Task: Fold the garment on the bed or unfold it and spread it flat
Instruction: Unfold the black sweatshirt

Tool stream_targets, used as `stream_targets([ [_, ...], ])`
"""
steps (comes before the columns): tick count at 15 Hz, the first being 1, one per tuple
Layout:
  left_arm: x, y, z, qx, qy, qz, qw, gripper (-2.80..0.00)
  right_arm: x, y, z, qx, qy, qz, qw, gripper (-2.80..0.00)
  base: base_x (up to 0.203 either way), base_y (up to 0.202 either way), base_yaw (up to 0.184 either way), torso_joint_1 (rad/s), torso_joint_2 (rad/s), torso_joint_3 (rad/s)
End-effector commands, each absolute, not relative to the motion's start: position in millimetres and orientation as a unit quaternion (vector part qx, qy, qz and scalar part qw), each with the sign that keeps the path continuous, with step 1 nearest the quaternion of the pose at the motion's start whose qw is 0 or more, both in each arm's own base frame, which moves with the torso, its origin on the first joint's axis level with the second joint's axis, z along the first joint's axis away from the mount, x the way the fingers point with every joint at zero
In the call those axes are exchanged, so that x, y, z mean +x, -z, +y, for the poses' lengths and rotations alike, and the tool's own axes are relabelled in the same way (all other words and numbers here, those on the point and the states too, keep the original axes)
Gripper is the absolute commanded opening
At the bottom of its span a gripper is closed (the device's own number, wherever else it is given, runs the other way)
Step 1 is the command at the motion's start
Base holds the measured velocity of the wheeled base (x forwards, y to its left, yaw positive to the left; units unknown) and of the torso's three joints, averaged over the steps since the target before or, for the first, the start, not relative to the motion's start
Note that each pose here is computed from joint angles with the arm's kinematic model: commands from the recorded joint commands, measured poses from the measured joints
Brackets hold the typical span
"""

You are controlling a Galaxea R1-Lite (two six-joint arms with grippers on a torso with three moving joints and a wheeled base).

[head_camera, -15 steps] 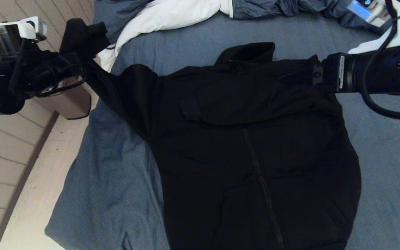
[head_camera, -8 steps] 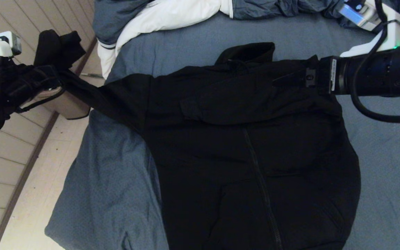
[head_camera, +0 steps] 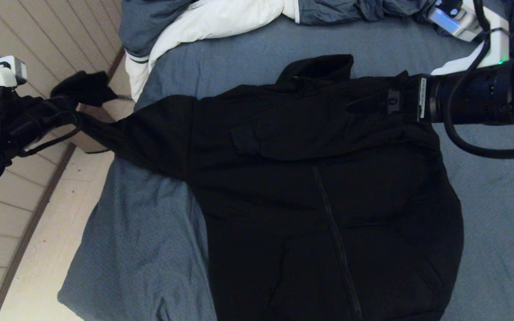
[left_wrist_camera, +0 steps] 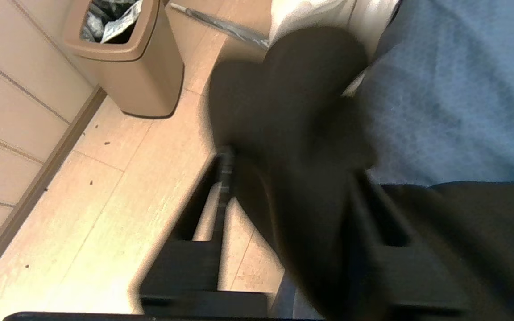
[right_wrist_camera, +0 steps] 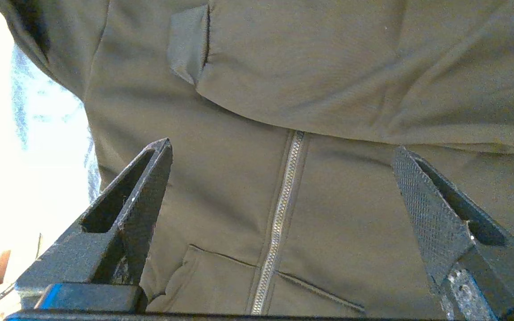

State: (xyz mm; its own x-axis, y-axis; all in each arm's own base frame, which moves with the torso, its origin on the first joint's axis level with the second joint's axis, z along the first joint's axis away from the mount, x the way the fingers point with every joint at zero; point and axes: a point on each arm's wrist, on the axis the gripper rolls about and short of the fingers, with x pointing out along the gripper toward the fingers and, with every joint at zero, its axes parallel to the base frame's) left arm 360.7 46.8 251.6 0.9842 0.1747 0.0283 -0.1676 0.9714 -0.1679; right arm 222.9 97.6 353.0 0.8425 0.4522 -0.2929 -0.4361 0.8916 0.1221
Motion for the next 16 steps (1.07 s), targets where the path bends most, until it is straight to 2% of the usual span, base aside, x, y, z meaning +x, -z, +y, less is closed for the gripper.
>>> stream_targets([
  [1,354,-260,48,-0.084,-0.087,-0.034,0.992,0.00,223,-353,98,0.025,-0.232,0.159,0.959,0.00,0.000,0.000,0.000,0.000,0.00,0.000],
  [9,330,-288,70,-0.100,-0.118,-0.075,0.985,0.00,220,-357,97,0.027,-0.233,0.153,0.960,0.00,0.000,0.000,0.000,0.000,0.00,0.000],
  [16,375,-211,13,-0.109,-0.059,0.046,0.991,0.00,221,-354,94,0.027,-0.227,0.159,0.961,0.00,0.000,0.000,0.000,0.000,0.00,0.000],
])
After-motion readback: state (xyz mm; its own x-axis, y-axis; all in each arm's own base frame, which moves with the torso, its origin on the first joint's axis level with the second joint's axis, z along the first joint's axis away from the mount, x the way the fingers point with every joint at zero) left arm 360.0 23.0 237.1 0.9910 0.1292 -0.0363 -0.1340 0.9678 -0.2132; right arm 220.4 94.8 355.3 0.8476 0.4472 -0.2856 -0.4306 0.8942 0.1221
